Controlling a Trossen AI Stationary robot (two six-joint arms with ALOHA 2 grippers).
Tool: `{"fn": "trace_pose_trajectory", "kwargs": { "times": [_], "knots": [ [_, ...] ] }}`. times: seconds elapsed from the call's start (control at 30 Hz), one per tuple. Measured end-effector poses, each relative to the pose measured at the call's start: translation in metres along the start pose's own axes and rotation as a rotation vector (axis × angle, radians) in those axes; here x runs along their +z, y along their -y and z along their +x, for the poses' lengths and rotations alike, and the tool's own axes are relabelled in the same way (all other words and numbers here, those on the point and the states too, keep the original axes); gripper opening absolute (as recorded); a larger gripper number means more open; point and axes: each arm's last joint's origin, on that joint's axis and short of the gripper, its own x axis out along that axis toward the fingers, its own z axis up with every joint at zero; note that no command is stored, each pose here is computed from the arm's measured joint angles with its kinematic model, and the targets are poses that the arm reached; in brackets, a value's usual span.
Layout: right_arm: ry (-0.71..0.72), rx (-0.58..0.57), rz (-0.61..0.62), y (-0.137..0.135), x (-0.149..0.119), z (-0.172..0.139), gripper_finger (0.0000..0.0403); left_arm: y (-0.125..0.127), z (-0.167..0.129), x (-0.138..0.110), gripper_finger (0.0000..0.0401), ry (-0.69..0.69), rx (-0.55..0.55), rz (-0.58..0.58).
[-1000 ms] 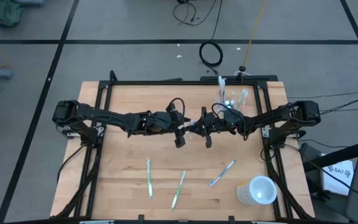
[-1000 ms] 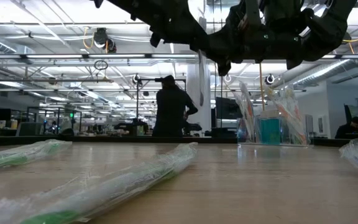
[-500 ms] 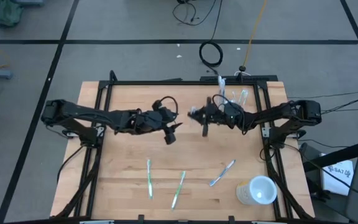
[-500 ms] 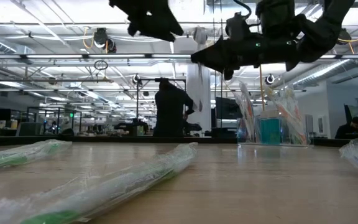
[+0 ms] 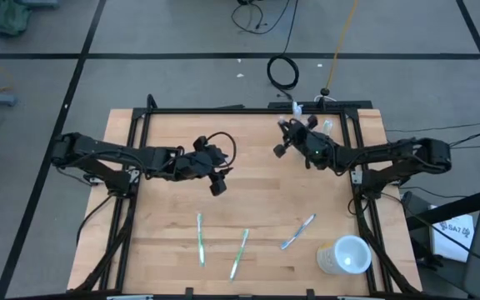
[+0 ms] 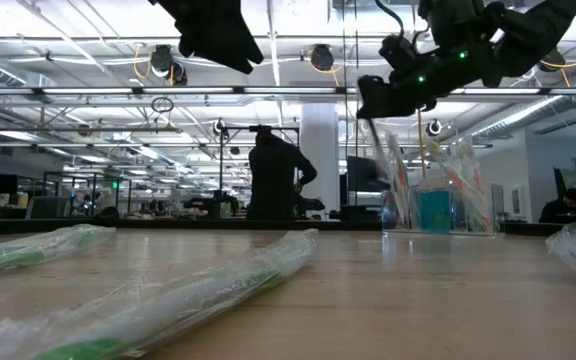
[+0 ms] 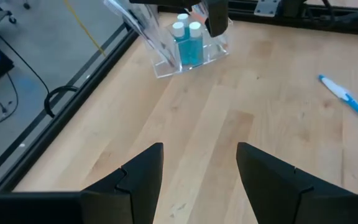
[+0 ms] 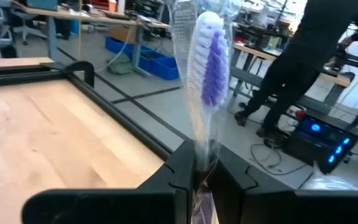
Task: Pick & Place toothbrushing station
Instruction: Put the purple toothbrush into the transparent organizer
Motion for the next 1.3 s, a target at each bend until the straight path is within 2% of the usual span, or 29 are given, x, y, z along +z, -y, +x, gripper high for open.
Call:
{"fn": "trace_pose_trajectory", "kwargs": {
  "times": [0.17,0.37,0.9,1.1,1.3],
  "knots": [
    [-0.008,-0.018,-0.008,0.001,0.0,-0.001,0.0027,0.0,0.0,0.0,0.0212,-0.004,0.006,0.013],
    [-0.084,-0.178,-0.055,0.005,-0.008,-0.001,0.0025,-0.001,0.0,-0.001,0.0212,-0.01,0.008,0.063],
    [-0.157,-0.298,0.198,0.025,-0.025,0.009,0.003,-0.003,0.001,-0.001,0.0212,-0.015,0.017,0.054],
    [-0.178,-0.245,0.329,0.034,-0.036,0.012,0.0034,-0.003,0.001,-0.001,0.0212,-0.014,0.018,0.054],
    [-0.204,-0.216,0.352,0.04,-0.043,0.014,0.0029,-0.004,0.001,-0.001,0.0212,-0.014,0.018,0.058]
  ]
}}
